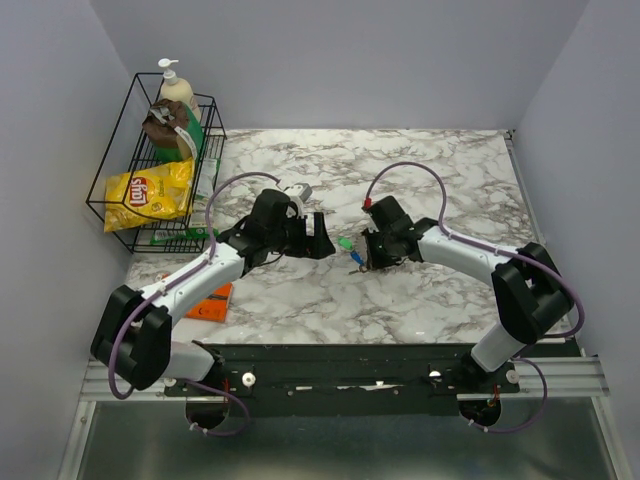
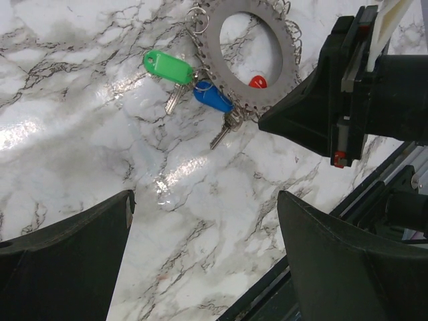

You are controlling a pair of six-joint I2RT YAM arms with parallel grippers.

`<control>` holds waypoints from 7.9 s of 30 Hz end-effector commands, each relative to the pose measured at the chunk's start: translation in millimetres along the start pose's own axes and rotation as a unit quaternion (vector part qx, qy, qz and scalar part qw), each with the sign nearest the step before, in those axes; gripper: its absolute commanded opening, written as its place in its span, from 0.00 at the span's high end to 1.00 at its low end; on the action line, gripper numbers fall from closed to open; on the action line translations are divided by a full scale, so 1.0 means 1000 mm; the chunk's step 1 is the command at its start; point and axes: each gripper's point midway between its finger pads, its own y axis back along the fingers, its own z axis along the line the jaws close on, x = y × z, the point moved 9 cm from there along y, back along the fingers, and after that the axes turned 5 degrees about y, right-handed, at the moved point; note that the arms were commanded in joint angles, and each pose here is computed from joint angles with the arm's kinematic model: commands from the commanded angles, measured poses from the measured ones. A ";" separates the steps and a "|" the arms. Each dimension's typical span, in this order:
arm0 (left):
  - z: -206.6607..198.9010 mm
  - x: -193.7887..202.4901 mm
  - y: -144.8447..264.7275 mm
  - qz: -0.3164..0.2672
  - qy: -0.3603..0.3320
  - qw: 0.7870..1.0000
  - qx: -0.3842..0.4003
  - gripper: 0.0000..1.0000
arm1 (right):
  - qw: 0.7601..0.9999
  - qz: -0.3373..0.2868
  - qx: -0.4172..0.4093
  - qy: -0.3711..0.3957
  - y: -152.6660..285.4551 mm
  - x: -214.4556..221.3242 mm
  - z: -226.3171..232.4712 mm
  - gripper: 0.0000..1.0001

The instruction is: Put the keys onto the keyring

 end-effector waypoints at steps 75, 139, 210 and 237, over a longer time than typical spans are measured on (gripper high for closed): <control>-0.034 0.023 -0.026 0.022 -0.050 0.998 -0.013 0.05 | 0.984 -0.098 -0.063 -0.133 0.036 0.011 -0.045 0.39; -0.029 0.021 -0.090 0.068 -0.047 0.997 -0.002 0.20 | 0.986 -0.083 -0.068 -0.125 0.024 -0.004 -0.046 0.38; 0.003 0.025 -0.092 0.079 -0.085 0.988 -0.102 1.00 | 0.989 -0.066 -0.068 -0.113 0.019 0.005 -0.047 0.41; 0.017 0.017 -0.081 0.067 -0.003 0.995 -0.071 0.53 | 0.989 -0.067 -0.076 -0.110 0.018 0.000 -0.045 0.41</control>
